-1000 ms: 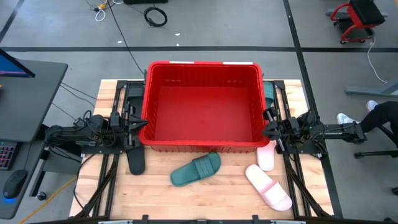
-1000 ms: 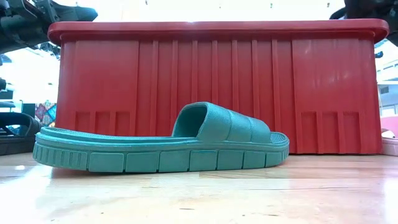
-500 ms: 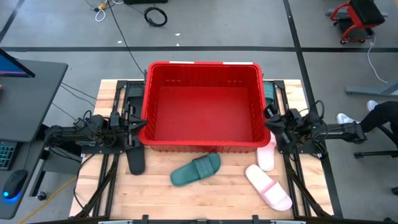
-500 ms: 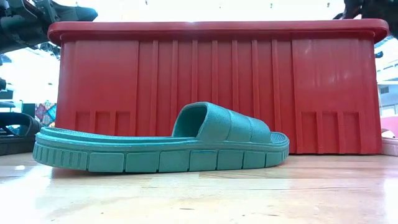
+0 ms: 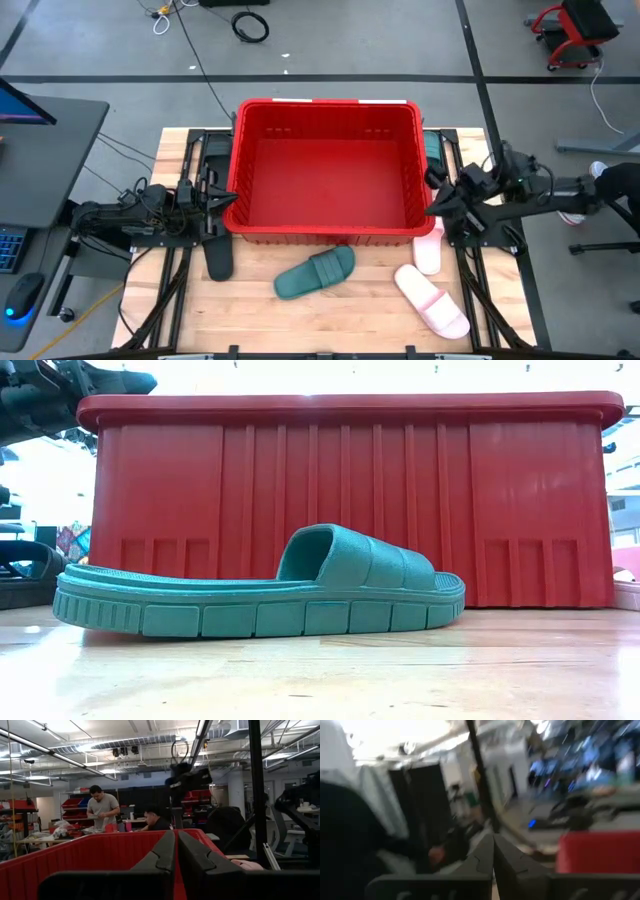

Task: Pick and place slides into bin
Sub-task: Put the bottom pink slide in the red bin

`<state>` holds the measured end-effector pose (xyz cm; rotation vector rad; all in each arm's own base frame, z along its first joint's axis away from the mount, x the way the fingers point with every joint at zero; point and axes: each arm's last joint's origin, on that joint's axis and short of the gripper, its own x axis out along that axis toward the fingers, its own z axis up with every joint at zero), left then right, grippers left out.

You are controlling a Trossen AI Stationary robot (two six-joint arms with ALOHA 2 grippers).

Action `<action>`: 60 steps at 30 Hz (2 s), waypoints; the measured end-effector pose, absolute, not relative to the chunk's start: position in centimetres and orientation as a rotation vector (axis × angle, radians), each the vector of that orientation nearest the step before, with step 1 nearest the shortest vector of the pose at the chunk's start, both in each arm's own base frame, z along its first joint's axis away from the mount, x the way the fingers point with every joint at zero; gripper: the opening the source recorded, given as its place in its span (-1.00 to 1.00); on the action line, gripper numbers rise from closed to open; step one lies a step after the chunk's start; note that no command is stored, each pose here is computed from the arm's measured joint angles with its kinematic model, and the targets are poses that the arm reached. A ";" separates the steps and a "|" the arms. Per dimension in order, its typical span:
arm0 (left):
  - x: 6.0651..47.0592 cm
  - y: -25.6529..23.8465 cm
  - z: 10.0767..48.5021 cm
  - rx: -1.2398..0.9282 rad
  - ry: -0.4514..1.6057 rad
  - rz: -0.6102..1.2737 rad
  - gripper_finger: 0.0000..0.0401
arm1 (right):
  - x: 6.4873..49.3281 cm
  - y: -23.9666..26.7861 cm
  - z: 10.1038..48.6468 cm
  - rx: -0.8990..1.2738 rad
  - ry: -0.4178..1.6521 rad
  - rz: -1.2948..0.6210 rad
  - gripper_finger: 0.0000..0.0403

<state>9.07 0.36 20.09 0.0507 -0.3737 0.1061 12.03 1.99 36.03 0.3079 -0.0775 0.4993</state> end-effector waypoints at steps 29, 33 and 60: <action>8.9 0.4 20.4 0.045 -0.414 0.106 -0.82 | 16.6 22.3 35.1 0.708 1.217 0.513 -0.93; 8.9 0.4 20.5 -0.023 -0.421 0.092 -0.85 | 16.0 23.1 32.9 0.649 1.362 0.392 -0.81; 9.0 0.4 20.4 -0.081 -0.409 0.080 -0.90 | 16.1 16.0 17.8 0.276 1.665 0.519 0.26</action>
